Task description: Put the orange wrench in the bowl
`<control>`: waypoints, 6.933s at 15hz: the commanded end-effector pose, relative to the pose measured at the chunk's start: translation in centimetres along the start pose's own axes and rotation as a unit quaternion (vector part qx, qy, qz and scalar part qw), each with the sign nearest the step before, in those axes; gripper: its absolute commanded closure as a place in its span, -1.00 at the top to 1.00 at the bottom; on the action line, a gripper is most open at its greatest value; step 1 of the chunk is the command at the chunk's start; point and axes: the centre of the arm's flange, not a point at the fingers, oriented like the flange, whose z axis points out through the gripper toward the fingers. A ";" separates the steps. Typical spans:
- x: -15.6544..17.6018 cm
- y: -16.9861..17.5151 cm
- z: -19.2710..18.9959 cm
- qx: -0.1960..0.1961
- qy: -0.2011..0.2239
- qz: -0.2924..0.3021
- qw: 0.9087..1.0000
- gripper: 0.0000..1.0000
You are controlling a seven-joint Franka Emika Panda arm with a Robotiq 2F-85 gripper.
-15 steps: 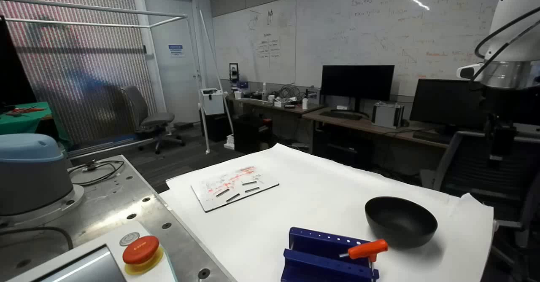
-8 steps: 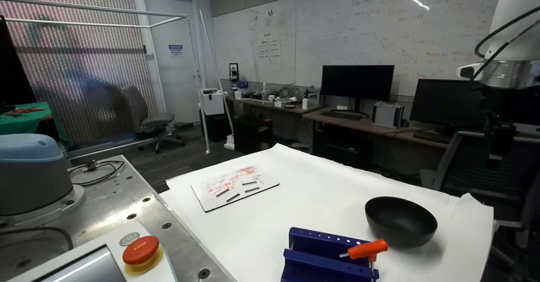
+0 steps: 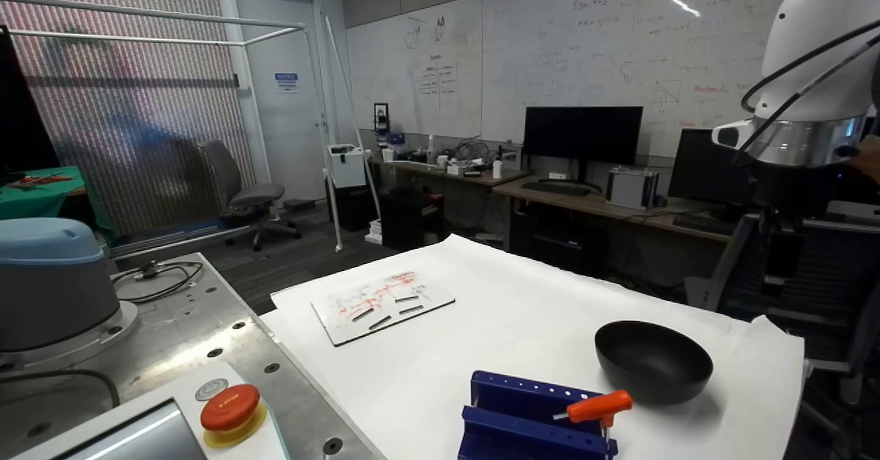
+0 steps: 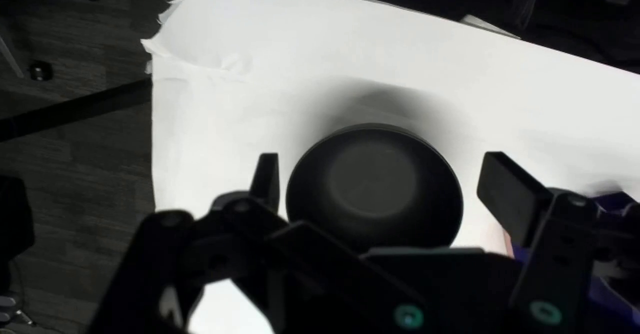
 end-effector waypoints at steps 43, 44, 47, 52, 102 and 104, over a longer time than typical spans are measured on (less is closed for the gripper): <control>15.5 -26.7 3.3 -0.040 -0.006 -0.361 0.932 -0.86; 15.5 -26.9 2.7 -0.046 -0.006 -0.360 0.932 -0.86; 15.4 -27.1 1.1 -0.062 -0.016 -0.353 0.933 -0.85; 14.4 -26.8 -2.9 -0.079 -0.017 -0.318 0.945 -0.85; 18.0 -9.6 7.8 -0.083 -0.042 -0.003 0.996 1.00; 16.9 -8.6 5.9 -0.049 -0.016 0.000 0.999 1.00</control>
